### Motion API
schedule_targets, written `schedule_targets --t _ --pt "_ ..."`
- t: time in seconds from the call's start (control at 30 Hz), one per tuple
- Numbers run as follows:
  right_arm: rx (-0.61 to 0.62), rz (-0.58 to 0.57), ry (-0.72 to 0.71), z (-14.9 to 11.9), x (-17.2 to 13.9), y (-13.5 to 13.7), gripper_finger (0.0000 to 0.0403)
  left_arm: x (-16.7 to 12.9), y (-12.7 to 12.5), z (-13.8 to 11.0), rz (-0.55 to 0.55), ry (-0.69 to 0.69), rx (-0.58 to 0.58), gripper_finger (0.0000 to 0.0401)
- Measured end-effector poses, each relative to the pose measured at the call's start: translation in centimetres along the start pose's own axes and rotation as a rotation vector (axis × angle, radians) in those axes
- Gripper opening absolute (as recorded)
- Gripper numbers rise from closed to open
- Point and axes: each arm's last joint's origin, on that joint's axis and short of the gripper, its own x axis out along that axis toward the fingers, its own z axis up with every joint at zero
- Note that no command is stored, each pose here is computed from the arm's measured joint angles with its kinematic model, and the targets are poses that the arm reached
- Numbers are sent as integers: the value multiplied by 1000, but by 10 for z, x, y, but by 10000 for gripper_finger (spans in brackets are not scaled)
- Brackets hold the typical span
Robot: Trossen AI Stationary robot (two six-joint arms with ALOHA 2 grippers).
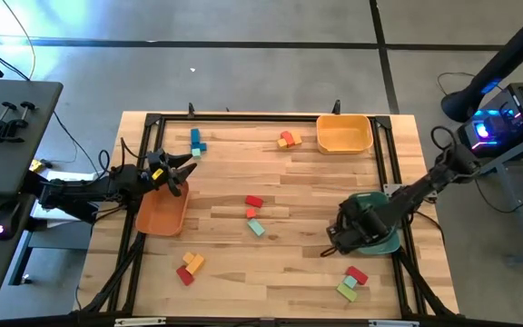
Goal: Sort blocks by size
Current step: Adjust the green bin
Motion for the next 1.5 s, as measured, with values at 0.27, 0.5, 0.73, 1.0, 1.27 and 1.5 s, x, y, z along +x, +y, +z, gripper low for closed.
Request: schedule_targets --t 0.27,0.5,0.73,1.0,1.27,1.5 --pt "60 -22 17 9 24 -7 204 0 0 0 0 0 0 200" --pt "131 -3 21 23 41 -9 131 0 0 0 -1 0 -1 200" --pt "144 -27 -63 41 45 -11 73 0 0 0 -1 0 0 200" --pt "120 -52 -78 61 49 -13 37 0 0 0 -1 0 0 200" --pt "121 -77 -100 78 52 -17 25 0 0 0 -1 0 0 200" --pt "163 -90 -146 88 53 -19 25 0 0 0 0 0 1 200"
